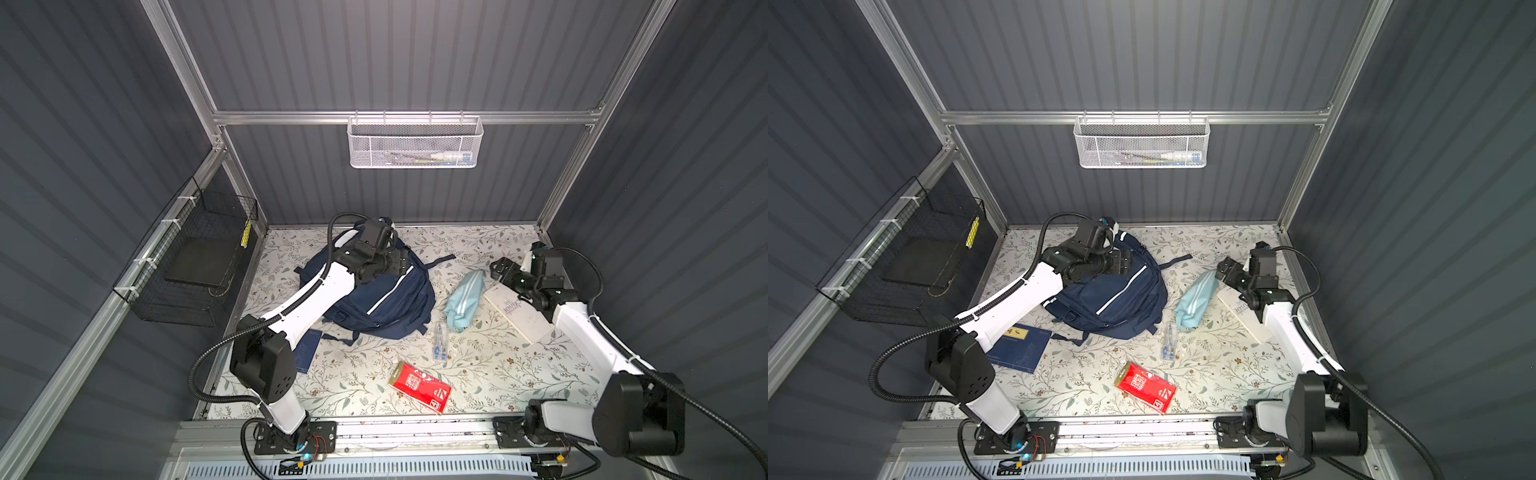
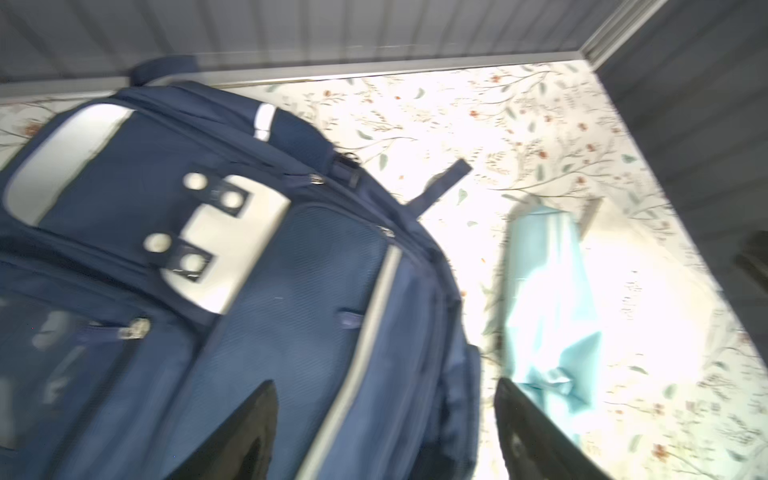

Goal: Pack the student bag
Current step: 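Reach both grippers to the white Robinson Crusoe book and grasp it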

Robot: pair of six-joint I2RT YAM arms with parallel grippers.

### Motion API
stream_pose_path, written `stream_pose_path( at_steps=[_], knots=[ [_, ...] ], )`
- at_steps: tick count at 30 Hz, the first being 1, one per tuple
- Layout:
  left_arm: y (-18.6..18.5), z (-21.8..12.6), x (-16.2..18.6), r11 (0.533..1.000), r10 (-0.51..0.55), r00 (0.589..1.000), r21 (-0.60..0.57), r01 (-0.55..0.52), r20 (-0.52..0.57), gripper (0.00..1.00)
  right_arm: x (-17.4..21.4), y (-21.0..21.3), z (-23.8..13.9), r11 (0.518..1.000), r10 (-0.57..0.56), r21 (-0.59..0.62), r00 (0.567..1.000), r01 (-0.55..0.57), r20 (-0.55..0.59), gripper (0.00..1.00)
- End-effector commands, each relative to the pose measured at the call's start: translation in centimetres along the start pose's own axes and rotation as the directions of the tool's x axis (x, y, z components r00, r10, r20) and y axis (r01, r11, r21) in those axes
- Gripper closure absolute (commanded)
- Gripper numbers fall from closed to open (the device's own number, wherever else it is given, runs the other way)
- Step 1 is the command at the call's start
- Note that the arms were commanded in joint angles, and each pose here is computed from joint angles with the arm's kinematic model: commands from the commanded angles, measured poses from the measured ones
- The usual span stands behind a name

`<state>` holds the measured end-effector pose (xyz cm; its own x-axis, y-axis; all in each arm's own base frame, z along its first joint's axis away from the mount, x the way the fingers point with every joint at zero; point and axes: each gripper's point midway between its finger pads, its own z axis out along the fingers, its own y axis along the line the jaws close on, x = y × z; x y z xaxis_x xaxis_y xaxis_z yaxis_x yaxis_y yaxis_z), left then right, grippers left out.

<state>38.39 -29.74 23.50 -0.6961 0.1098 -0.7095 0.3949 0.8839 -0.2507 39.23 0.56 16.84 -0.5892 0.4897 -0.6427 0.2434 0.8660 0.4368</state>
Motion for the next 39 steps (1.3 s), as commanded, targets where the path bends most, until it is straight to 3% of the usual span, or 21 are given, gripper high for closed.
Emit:
stream_pose_path(
  at_steps=[1,3,6,9,17,27,33,36,39],
  knots=[
    [-6.6,-0.6,0.7,0.982,-0.028,0.999,0.186,0.022,0.032,0.17,-0.3,-4.8,1.8,0.992,-0.022,0.119,0.995,0.033,-0.093,0.07],
    [-10.9,0.0,2.2,0.967,-0.02,0.999,0.254,0.012,0.028,0.21,-1.3,-8.0,3.1,0.98,-0.005,0.197,0.994,0.026,-0.107,0.08],
    [-16.1,1.3,5.0,0.973,0.036,0.999,0.228,-0.044,0.041,0.26,-2.0,-11.9,4.6,0.963,0.068,0.268,0.984,-0.022,-0.166,0.09],
    [-21.1,3.9,8.4,0.946,0.069,0.997,0.321,-0.051,-0.044,0.26,-1.6,-14.2,5.5,0.95,0.1,0.31,0.969,-0.026,-0.226,0.1],
    [-27.8,8.9,12.4,0.907,0.129,0.986,0.414,-0.075,-0.104,0.27,0.6,-17.2,7.4,0.923,0.09,0.383,0.939,0.047,-0.333,0.11],
    [-28.0,15.2,16.3,0.927,0.108,0.978,0.374,-0.034,-0.179,0.25,3.4,-16.1,7.5,0.942,0.085,0.327,0.889,0.075,-0.45,0.15],
    [-26.5,18.0,17.9,0.951,0.1,0.975,0.308,-0.035,-0.199,0.23,6.6,-14.7,4.5,0.948,0.168,0.318,0.863,-0.009,-0.476,0.2],
    [-25.1,19.3,18.5,0.963,0.076,0.974,0.267,-0.017,-0.215,0.23,8.2,-12.8,3.2,0.957,0.235,0.269,0.837,-0.11,-0.495,0.23],
    [-24.0,19.9,18.5,0.965,0.029,0.973,0.259,0.032,-0.23,0.23,10.1,-12.0,1.1,0.954,0.228,0.286,0.838,-0.091,-0.495,0.22]
  ],
)
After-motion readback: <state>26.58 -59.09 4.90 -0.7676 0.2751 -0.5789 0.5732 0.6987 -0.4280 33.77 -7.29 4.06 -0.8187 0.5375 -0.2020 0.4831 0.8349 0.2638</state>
